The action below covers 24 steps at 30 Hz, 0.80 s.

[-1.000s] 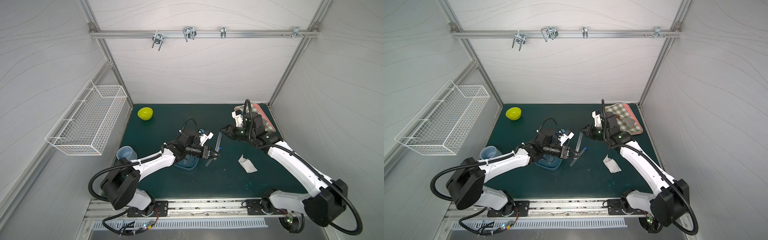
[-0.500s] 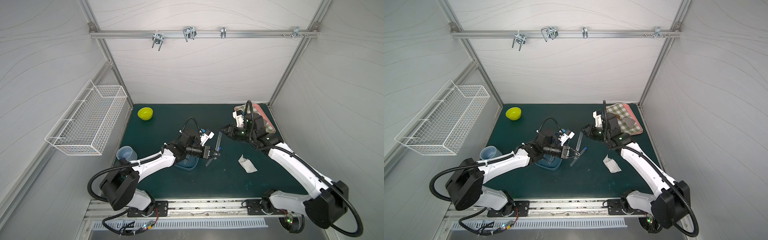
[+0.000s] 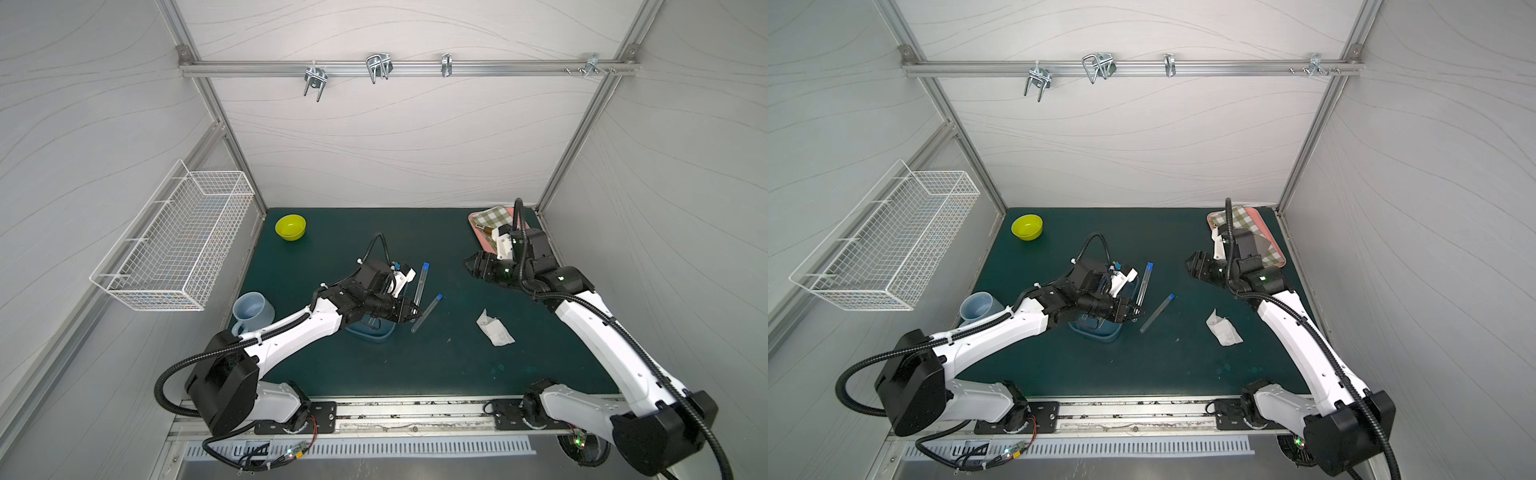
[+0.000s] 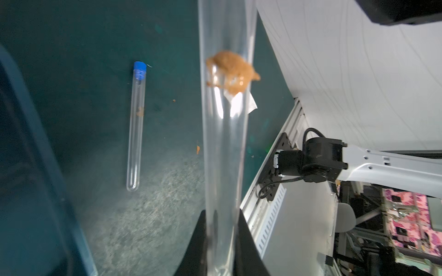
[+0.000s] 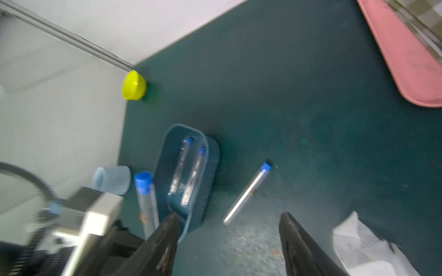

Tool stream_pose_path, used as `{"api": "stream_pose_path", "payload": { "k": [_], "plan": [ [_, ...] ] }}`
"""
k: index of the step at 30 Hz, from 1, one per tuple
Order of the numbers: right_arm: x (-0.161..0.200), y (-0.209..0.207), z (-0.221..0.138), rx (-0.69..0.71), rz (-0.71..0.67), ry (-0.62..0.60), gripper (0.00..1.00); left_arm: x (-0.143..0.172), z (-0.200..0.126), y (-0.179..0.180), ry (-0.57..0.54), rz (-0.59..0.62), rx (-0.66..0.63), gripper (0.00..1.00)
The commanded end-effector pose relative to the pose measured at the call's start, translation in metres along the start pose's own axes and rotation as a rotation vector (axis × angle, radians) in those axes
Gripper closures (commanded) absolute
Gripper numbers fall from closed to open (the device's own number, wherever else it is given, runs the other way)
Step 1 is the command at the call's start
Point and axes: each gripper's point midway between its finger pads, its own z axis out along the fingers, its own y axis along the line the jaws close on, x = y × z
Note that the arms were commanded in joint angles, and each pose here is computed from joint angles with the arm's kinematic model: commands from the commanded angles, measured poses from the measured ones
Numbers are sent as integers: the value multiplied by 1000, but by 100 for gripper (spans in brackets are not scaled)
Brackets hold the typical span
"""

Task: Wipe the exteriors of test tubes
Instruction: Pick up the test tube at the center of the board.

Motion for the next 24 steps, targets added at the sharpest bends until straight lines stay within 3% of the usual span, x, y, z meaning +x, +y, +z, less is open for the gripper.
{"api": "stream_pose_path", "payload": {
  "k": [1, 8, 13, 18, 24],
  "plan": [
    [70, -59, 14, 203, -12, 233, 38, -11, -14, -1, -33, 78, -60, 97],
    [117, -86, 35, 289, -6, 340, 44, -13, -20, -5, -52, 98, -60, 96],
    [132, -95, 46, 384, -87, 426, 39, -13, -21, -7, -52, 102, -48, 96],
    [131, -109, 41, 495, -140, 451, 38, -10, -24, -7, -62, 99, -41, 96],
    [131, -121, 45, 535, -156, 485, 43, -8, -27, -6, -64, 99, -32, 96]
  ]
}}
